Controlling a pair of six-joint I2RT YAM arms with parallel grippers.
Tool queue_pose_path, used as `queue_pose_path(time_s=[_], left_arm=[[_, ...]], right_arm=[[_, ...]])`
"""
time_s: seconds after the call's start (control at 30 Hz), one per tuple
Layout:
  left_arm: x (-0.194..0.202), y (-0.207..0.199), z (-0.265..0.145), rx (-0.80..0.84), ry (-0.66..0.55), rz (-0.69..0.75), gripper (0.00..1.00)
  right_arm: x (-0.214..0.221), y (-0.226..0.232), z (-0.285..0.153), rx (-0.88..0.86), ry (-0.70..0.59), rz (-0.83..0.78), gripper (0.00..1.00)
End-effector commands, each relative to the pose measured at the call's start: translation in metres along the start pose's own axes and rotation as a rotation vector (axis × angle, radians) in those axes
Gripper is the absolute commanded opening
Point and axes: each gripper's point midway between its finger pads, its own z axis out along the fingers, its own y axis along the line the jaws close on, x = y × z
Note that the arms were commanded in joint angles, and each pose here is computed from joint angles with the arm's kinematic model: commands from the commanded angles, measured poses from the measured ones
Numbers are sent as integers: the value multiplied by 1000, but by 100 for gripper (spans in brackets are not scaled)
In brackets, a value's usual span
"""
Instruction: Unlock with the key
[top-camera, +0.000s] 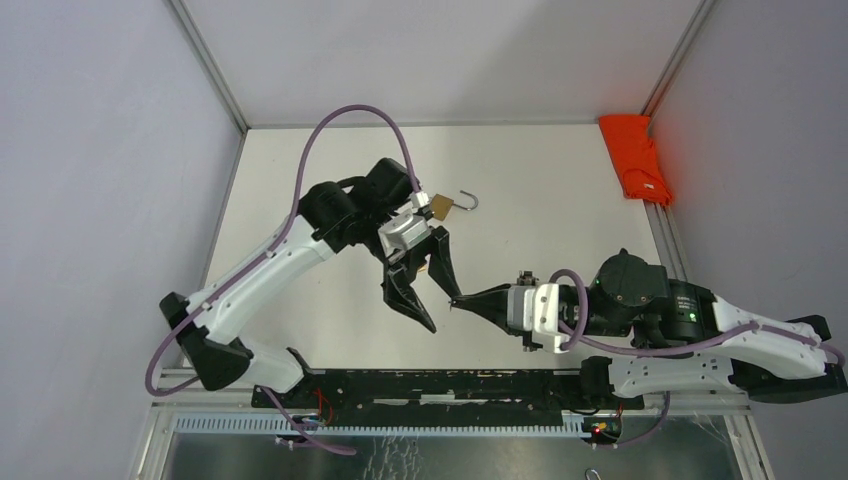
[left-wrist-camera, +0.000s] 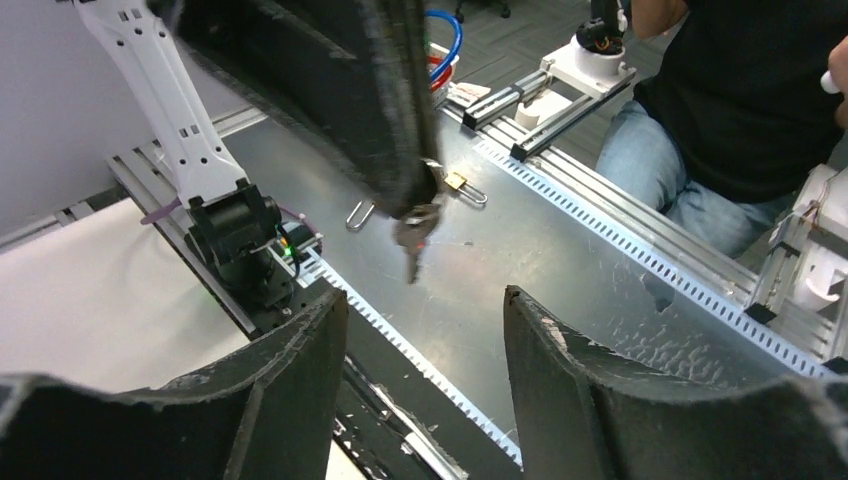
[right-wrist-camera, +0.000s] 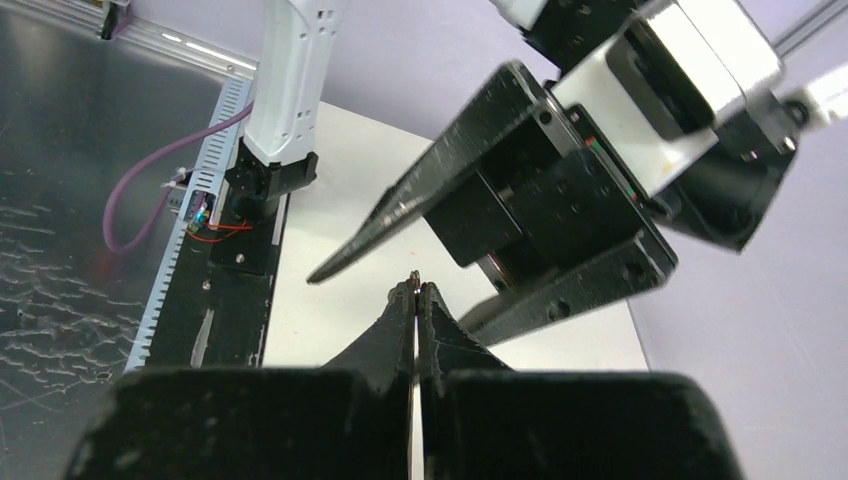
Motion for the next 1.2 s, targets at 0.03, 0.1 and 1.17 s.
queue_pose_path(time_s=[0.03, 0.1, 1.17], left_arm=[[-9, -8, 1, 35, -63, 30, 60], [-11, -8, 1, 37, -67, 26, 54], [-33, -28, 1, 49, -94, 98, 21]], right_arm=[[-18, 2, 9, -36, -58, -12, 0], [-16, 2, 12, -39, -46, -20, 0], [-10, -1, 13, -24, -18, -55, 0]])
